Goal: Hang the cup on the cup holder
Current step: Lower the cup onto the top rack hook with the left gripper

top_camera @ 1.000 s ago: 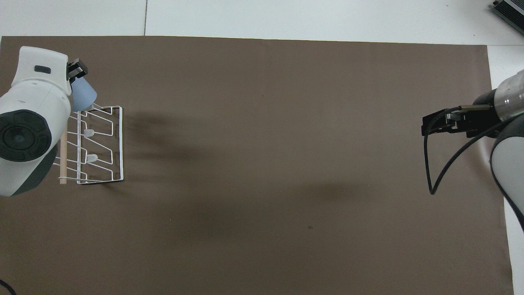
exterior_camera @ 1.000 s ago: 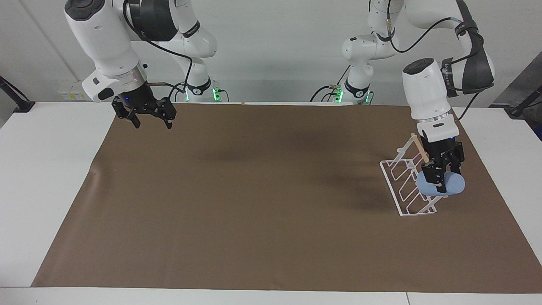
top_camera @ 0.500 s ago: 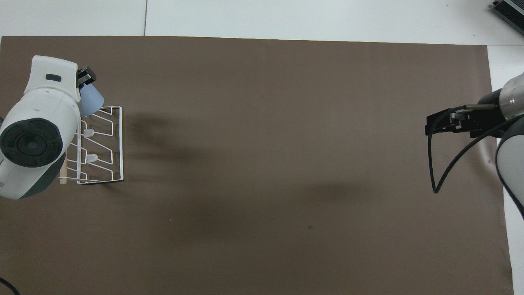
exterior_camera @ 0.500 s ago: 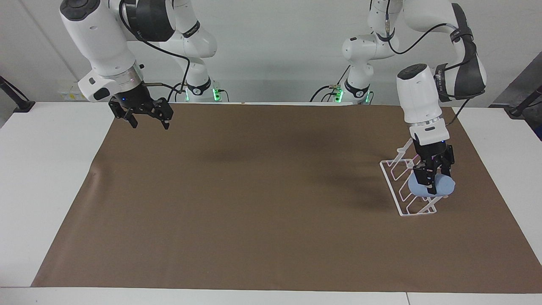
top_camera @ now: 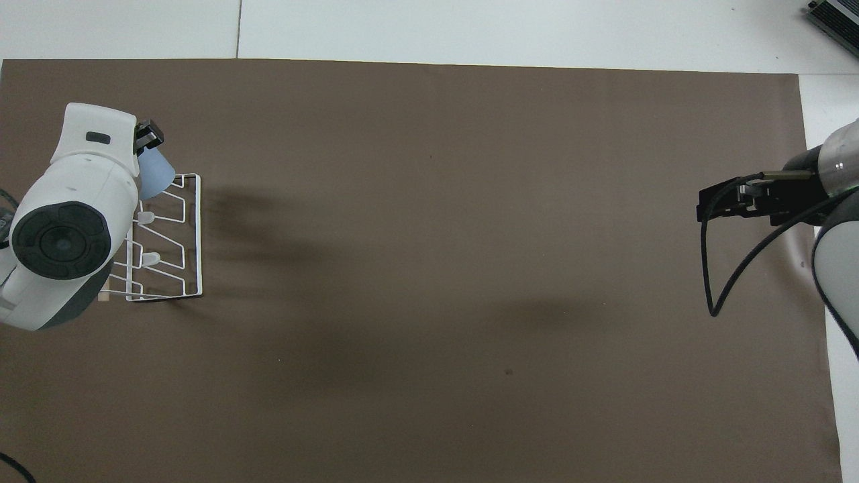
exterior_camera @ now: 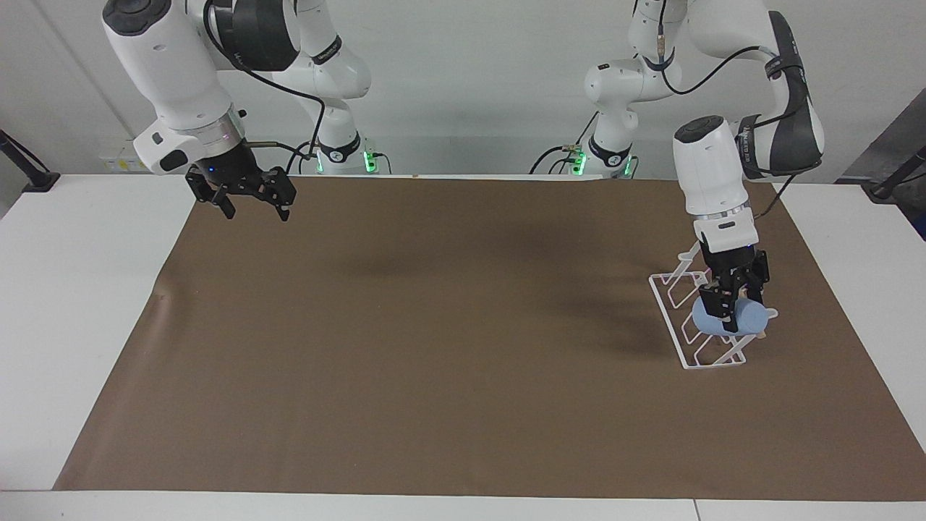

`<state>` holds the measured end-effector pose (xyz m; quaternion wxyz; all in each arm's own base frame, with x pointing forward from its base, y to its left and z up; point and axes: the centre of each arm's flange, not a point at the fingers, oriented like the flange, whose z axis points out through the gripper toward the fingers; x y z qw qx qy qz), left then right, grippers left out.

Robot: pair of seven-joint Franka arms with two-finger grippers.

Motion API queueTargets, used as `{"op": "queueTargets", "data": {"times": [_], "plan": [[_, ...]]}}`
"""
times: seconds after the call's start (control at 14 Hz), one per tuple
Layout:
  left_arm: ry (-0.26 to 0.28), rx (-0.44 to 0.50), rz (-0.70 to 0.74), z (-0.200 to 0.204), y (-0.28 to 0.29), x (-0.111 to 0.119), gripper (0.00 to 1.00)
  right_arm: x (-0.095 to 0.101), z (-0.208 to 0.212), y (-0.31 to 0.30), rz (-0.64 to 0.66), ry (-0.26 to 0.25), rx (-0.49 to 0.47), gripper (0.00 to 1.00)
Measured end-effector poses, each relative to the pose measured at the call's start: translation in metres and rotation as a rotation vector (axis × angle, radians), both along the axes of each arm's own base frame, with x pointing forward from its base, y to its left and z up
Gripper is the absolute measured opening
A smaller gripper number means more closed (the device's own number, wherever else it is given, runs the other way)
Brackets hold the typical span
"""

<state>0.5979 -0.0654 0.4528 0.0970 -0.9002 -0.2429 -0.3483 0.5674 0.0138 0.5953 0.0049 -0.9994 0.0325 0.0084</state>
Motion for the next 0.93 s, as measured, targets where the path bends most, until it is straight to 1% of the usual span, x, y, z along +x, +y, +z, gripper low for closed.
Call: {"op": "queueTargets", "data": {"times": [0.14, 0.5, 0.57, 0.71, 0.86, 0.93], "plan": [[-0.008, -0.005, -0.004, 0.001, 0.001, 0.001, 0.99, 0.000, 0.000, 0.000, 0.000, 0.000, 0.000, 1.00], [-0.022, -0.012, -0.007, 0.007, 0.000, 0.003, 1.00, 0.000, 0.000, 0.000, 0.000, 0.000, 0.000, 1.00], [-0.026, -0.026, -0.002, 0.010, -0.002, 0.003, 1.00, 0.000, 0.000, 0.000, 0.000, 0.000, 0.000, 1.00], [-0.026, -0.095, 0.025, 0.014, -0.009, 0.004, 1.00, 0.000, 0.000, 0.000, 0.000, 0.000, 0.000, 1.00], [-0.032, -0.204, 0.058, 0.031, -0.031, 0.007, 1.00, 0.000, 0.000, 0.000, 0.000, 0.000, 0.000, 1.00], [-0.027, -0.239, 0.079, 0.042, -0.040, 0.009, 1.00, 0.000, 0.000, 0.000, 0.000, 0.000, 0.000, 1.00]]}}
